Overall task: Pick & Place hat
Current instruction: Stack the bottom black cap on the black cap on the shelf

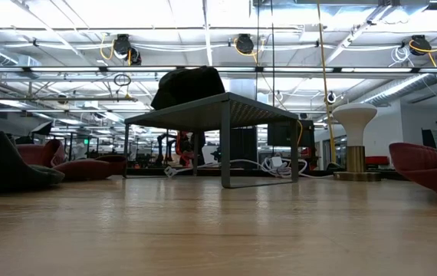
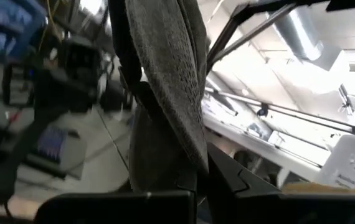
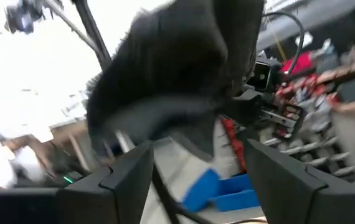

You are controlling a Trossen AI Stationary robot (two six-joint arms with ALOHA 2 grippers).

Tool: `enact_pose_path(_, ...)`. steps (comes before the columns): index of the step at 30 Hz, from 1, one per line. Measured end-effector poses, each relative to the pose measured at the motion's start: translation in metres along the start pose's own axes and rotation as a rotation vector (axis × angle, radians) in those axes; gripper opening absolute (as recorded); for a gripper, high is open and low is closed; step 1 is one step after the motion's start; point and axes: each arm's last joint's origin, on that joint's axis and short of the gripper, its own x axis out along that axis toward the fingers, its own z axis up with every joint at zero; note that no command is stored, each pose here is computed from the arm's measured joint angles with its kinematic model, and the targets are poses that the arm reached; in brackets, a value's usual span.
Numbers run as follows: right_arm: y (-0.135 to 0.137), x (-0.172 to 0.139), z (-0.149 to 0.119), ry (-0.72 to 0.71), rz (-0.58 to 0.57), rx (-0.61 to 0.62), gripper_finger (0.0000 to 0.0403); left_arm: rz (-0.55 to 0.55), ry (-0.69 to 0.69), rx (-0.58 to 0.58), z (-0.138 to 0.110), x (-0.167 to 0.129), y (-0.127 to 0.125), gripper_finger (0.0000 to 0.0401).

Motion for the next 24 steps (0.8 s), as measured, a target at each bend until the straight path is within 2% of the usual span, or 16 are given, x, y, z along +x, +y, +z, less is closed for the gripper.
enact_pose_path(5, 0.008, -0.008, 0.008, -0.027, 0.021, 0.256, 0.0232, 0.011, 0.061, -0.061, 0.0, -0.006, 0.001, 0.0008)
enact_pose_path(11, 0.004, -0.006, 0.003, 0.004, -0.006, 0.575, 0.0225, 0.032, 0.128, -0.152, -0.003, -0.01, 0.007, 0.0008)
enact_pose_path(14, 0.002, -0.006, -0.001, 0.036, -0.039, 0.63, 0.0224, 0.059, 0.143, -0.179, -0.005, -0.011, 0.011, 0.0008)
enact_pose_path(18, 0.0, -0.003, -0.005, 0.051, -0.046, 0.642, 0.0224, 0.09, 0.157, -0.208, -0.008, -0.011, 0.013, 0.0008)
enact_pose_path(24, 0.0, 0.0, -0.007, 0.06, -0.042, 0.66, 0.0224, 0.201, 0.165, -0.268, -0.014, -0.013, 0.022, 0.0008)
